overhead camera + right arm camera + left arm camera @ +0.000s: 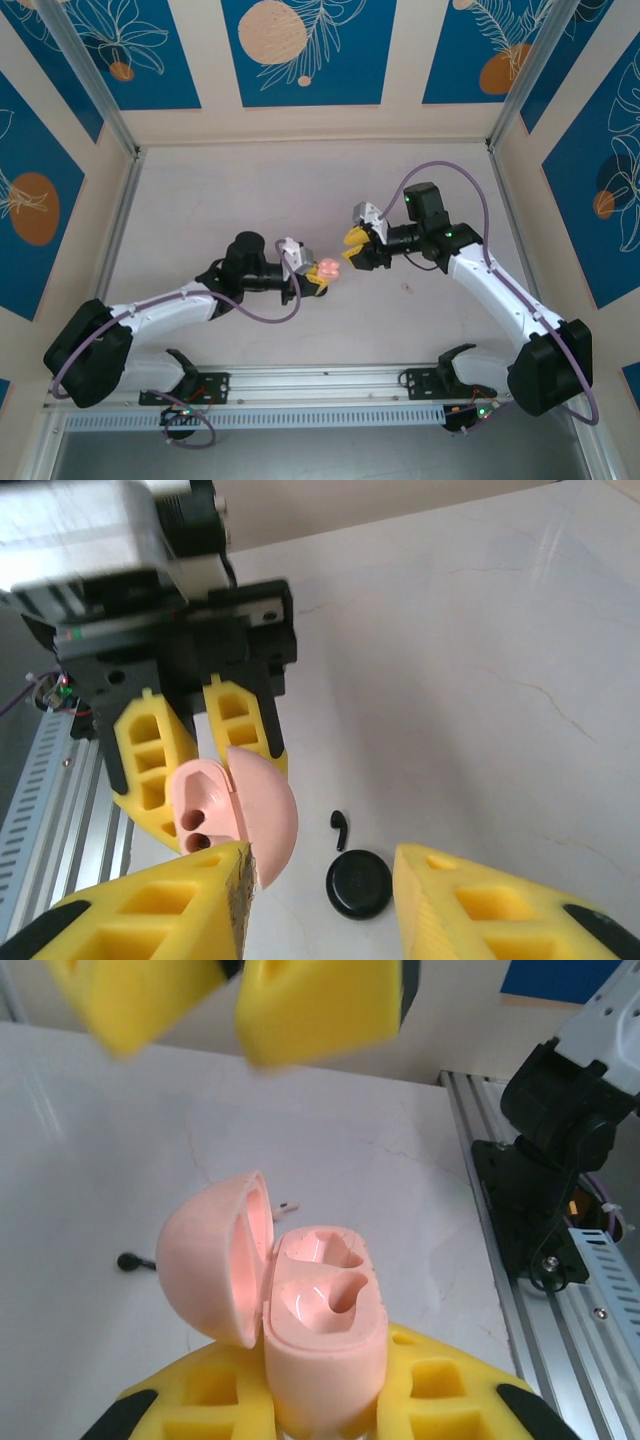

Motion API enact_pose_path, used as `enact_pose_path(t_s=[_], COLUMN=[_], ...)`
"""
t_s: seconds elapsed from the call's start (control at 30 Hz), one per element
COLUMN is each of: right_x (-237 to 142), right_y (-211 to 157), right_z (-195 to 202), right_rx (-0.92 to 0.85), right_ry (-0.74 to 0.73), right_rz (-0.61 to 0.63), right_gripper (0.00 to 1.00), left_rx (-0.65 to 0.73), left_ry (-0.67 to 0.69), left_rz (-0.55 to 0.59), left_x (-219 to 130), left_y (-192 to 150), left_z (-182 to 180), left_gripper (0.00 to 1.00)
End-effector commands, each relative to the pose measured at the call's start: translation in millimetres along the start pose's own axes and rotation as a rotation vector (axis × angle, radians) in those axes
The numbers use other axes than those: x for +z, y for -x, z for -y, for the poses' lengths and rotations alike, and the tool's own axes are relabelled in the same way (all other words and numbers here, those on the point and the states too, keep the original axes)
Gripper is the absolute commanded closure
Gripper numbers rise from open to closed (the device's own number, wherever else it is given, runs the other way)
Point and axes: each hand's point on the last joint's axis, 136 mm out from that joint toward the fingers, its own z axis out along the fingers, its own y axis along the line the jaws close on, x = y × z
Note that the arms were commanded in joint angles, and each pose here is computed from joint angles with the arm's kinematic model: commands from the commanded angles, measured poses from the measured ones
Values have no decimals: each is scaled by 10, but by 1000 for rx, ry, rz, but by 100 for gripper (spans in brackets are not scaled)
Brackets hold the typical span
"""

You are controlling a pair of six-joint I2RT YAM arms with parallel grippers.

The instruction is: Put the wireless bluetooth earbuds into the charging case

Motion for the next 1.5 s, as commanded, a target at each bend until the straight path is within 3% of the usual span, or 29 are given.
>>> enact_pose_path(t_s=[0.0,0.13,0.33,0.63,1.03,1.47], right_x=[-130,-162,-120,248,709,970], right_y=[167,112,-219,-669,-1228,-1588], right_z=[-12,143,472,621,817,843], right_rx=[84,251,641,1015,1161,1157], right_ry=[-17,-98,-257,-271,-422,-481], right_rz=[38,-1,-178,-392,-730,-912], right_gripper=[59,58,52,53,62,63], left_rx=[-25,-69,-91,-111,-115,-92], left_ry=[74,133,162,272,363,377], left_rz=[49,59,69,58,-2,-33], left_x=[-40,-98,-138,-214,-355,-423], left_y=[-17,-169,-360,-567,-729,-733], left_z=[-155,-286,-340,-464,-517,-499], left_gripper=[90,90,90,90,91,91])
